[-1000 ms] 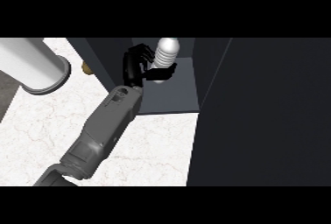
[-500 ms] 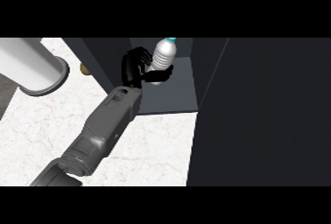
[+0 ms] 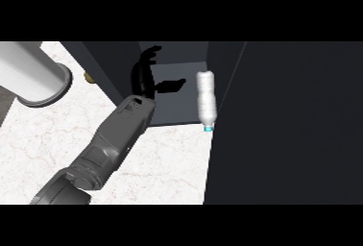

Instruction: Pick up the bottled water, place it into the cabinet and close the cabinet

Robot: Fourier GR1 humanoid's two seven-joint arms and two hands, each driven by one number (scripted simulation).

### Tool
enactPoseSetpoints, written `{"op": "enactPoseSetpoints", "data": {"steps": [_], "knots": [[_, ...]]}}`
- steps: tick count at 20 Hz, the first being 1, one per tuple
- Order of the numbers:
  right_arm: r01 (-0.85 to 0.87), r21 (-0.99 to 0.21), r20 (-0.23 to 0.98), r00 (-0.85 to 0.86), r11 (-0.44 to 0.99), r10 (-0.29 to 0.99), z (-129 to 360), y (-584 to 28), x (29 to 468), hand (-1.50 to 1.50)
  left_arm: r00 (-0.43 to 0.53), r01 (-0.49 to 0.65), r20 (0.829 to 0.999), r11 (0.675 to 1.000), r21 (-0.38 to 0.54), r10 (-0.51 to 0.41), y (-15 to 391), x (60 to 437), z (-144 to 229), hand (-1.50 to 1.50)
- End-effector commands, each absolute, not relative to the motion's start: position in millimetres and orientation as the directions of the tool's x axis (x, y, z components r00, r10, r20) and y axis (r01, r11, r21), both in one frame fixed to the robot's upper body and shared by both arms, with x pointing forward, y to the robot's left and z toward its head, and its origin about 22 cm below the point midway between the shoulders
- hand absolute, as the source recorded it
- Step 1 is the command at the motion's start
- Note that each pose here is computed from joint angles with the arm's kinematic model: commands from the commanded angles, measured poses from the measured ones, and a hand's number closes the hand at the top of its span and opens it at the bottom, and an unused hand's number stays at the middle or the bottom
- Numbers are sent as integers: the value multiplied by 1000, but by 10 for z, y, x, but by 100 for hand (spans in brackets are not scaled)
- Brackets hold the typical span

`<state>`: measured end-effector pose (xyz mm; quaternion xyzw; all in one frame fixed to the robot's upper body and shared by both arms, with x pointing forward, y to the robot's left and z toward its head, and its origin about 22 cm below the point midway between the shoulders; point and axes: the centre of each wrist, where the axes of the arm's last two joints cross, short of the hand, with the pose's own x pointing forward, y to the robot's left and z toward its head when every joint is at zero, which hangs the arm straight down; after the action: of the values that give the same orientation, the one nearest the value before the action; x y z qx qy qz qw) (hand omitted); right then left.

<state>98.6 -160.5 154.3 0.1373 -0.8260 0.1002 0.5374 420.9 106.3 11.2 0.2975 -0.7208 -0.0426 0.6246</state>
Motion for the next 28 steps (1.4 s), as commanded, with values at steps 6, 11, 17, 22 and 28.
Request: {"op": "enactPoseSetpoints", "data": {"steps": [6, 11, 17, 22, 28], "knots": [[-354, -12, 908, -396, 935, -138, 1573, -1597, 884, -150, 19, -423, 851, 767, 482, -525, 1194, 4145, -53, -150], [-361, -15, 905, -401, 932, -140, 1659, -1671, 877, -150, -50, -392, 886, 825, 407, -461, 1156, 4130, -54, -150], [-361, 7, 908, -388, 932, -157, 1662, -1635, 866, -150, -268, -247, 928, 950, 191, -257, 1032, 4259, 278, 150], [-367, -13, 908, -395, 930, -143, 1663, -1638, 818, -150, -330, -155, 938, 986, 61, -109, 1128, 4161, 102, 150], [-342, -1, 915, -378, 940, -137, 1771, -1752, 786, -150, -344, -18, 938, 998, -59, 49, 1098, 4124, 118, 150]]}}
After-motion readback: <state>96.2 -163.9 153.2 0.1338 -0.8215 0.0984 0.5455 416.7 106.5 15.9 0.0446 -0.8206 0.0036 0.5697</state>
